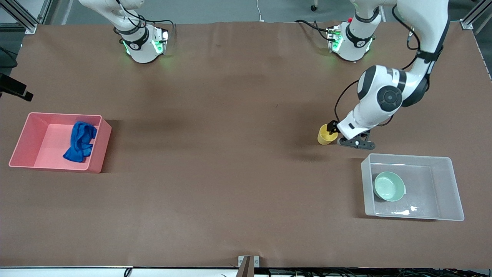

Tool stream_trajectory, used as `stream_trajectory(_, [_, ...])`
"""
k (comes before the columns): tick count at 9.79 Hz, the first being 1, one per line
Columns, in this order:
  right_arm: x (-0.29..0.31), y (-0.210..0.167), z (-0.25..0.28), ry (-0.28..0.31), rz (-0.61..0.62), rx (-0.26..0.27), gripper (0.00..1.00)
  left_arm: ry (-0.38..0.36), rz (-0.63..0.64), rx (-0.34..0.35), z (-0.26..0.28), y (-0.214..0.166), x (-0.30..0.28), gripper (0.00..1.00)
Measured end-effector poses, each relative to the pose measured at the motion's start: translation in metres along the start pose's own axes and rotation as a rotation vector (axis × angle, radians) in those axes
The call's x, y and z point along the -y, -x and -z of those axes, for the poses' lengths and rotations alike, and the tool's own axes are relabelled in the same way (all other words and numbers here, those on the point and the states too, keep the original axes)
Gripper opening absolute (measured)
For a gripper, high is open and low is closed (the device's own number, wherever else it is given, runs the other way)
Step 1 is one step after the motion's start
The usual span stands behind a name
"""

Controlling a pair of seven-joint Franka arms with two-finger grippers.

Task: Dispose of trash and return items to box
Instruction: 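Lower the left gripper onto the yellow cup and grasp it, then carry the yellow cup into the green bowl and release it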

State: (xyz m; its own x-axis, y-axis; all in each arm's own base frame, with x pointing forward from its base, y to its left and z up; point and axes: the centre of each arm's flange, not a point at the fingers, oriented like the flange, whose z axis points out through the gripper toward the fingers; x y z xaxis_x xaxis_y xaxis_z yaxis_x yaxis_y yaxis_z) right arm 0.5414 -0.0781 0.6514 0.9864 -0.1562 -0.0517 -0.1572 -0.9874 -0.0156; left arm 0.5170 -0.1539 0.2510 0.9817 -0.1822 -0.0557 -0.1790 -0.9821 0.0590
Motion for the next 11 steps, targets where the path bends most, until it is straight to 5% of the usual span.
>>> stream_trajectory(2, [0.0,0.0,0.0,0.0,0.0,0.0,1.0,0.009,0.0,0.019,-0.022,0.0,-0.001,0.82])
stream_trajectory(7, [0.0,0.0,0.0,0.0,0.0,0.001,1.0,0.008,-0.001,0.028,-0.023,0.001,-0.002,0.09])
stream_trajectory(11, [0.0,0.0,0.0,0.0,0.0,0.002,1.0,-0.01,0.036,-0.083,0.082,-0.032,0.017,0.04])
